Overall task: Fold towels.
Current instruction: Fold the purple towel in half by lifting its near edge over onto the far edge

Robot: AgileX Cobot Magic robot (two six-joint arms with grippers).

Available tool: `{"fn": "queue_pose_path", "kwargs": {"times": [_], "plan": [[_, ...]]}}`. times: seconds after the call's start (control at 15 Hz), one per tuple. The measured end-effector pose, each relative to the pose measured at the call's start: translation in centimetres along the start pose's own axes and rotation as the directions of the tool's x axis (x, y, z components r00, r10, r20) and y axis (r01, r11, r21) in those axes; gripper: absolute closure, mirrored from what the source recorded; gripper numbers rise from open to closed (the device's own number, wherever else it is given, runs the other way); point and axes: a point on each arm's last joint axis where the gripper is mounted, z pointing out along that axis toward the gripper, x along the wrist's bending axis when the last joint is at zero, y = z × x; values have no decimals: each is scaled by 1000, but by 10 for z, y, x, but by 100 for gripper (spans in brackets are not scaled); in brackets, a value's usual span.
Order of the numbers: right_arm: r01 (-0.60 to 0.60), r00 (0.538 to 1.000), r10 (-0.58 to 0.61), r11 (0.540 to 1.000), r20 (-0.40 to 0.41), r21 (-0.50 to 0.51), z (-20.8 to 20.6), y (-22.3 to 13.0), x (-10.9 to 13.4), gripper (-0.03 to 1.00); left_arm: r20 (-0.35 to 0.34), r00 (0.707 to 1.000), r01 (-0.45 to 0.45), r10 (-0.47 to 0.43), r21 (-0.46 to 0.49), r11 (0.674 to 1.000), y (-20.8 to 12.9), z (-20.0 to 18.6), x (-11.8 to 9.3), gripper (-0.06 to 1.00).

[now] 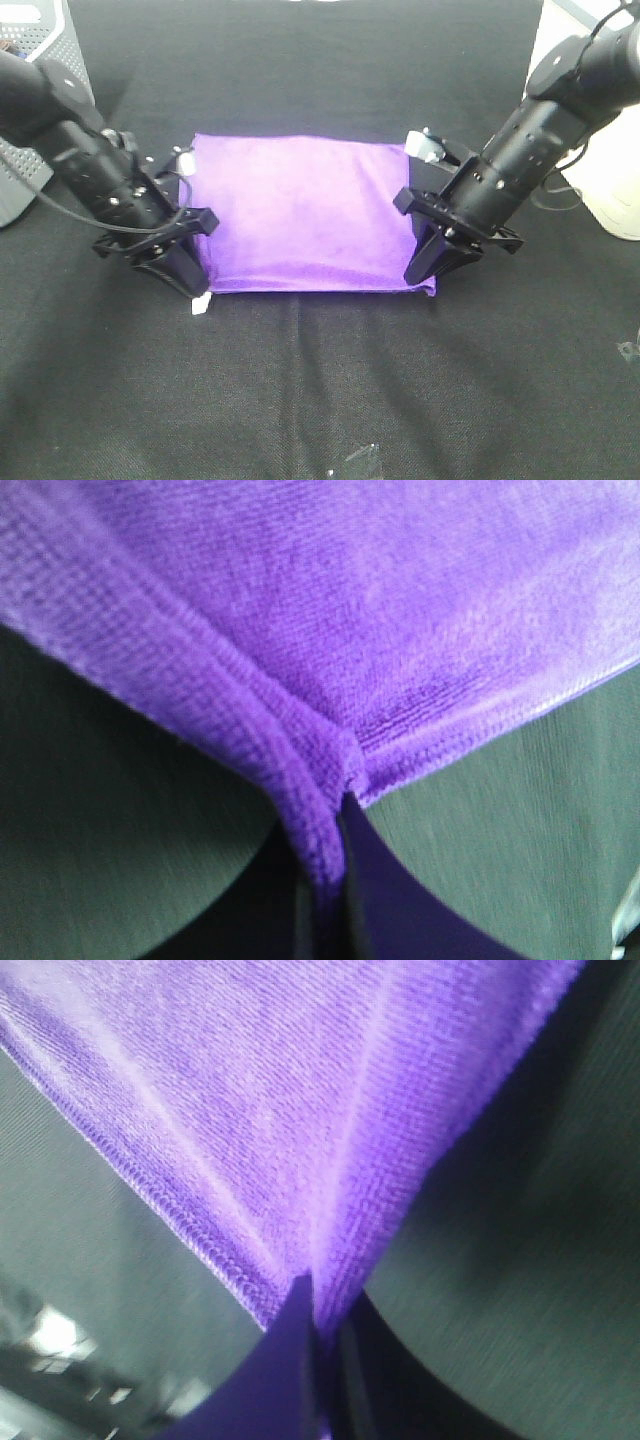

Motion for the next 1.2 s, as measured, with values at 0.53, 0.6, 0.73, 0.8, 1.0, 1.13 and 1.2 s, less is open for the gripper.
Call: {"fn": "queue_pose_path", "kwargs": {"times": [0.53, 0.6, 0.73, 0.8, 1.0, 1.13, 1.2], "plan": [[-87, 993, 94, 992, -70, 97, -18, -54, 24, 96, 23, 999, 35, -35, -14, 999, -69, -35, -29, 94], [-82, 994, 87, 993, -65, 80, -19, -51, 25, 96, 17, 999, 34, -33, -26, 999, -68, -35, -29, 94], [-50, 998, 50, 999, -40, 18, -28, -39, 27, 96, 7, 1000, 21, -20, -61, 998, -60, -39, -30, 94], [-25, 999, 24, 1000, -26, -19, -34, -30, 30, 96, -2, 1000, 10, -11, -84, 996, -52, -41, -30, 94], [41, 999, -40, 995, 6, -96, -48, 0, 34, 96, -24, 999, -26, 23, -125, 992, -28, -44, -27, 94], [69, 997, -66, 990, 27, -127, -48, 28, 28, 96, -43, 998, -55, 48, -176, 983, 0, -49, -25, 94], [78, 997, -74, 987, 33, -137, -47, 38, 25, 96, -51, 997, -69, 60, -203, 977, 11, -52, -24, 94]]}}
